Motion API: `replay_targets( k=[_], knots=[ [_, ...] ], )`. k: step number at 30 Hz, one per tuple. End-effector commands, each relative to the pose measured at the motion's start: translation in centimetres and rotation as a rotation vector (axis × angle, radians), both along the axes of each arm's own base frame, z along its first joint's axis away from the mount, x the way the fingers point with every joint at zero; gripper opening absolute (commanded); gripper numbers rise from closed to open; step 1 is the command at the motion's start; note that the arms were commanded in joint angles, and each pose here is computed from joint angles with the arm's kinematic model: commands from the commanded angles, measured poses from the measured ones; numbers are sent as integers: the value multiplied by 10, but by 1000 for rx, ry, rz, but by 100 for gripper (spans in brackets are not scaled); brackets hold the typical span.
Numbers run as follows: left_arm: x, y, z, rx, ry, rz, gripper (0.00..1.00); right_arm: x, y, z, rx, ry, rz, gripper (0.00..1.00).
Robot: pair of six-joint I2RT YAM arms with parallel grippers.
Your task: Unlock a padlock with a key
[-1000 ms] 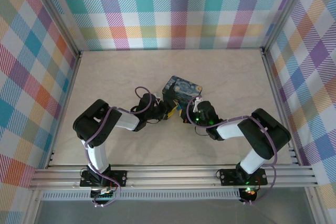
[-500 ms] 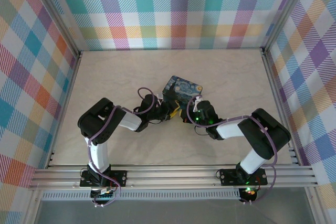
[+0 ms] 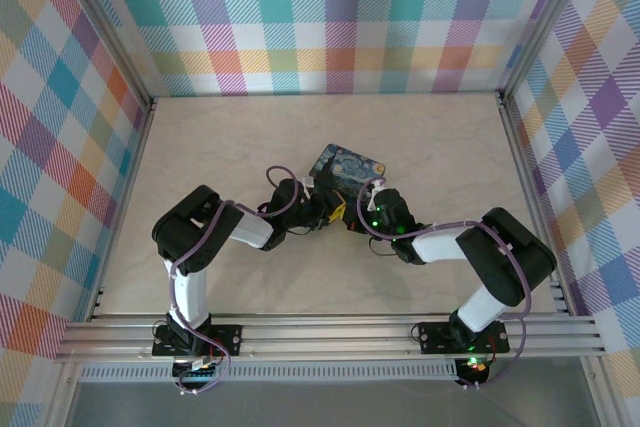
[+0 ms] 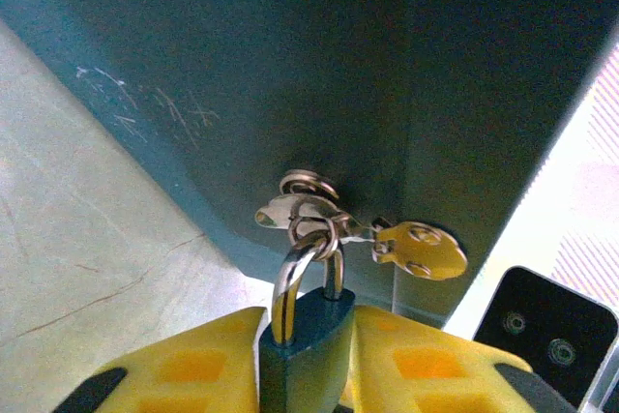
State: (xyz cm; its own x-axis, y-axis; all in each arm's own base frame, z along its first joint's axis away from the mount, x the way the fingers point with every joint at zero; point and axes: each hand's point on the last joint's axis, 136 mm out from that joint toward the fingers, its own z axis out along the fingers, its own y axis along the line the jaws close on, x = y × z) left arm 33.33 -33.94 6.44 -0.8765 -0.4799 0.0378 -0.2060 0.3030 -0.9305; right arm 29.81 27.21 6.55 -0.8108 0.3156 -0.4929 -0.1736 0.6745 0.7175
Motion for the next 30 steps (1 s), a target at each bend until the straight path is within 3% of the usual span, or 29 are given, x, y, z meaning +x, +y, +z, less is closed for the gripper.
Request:
replay_targets(
  k=[1, 7, 17, 30],
  knots=[
    [-1, -6, 1, -14, -4, -10, 23, 10, 15, 44, 107, -71, 3, 0],
    [-1, -4, -1, -10, 0, -3, 20, 10, 13, 42, 105, -54, -9, 0],
    [1, 0, -5, 6, 4, 20, 30, 10, 14, 34, 95, -23, -13, 0],
    [8, 10, -14, 32, 14, 70, 33, 11, 16, 27, 91, 2, -14, 0]
  ],
)
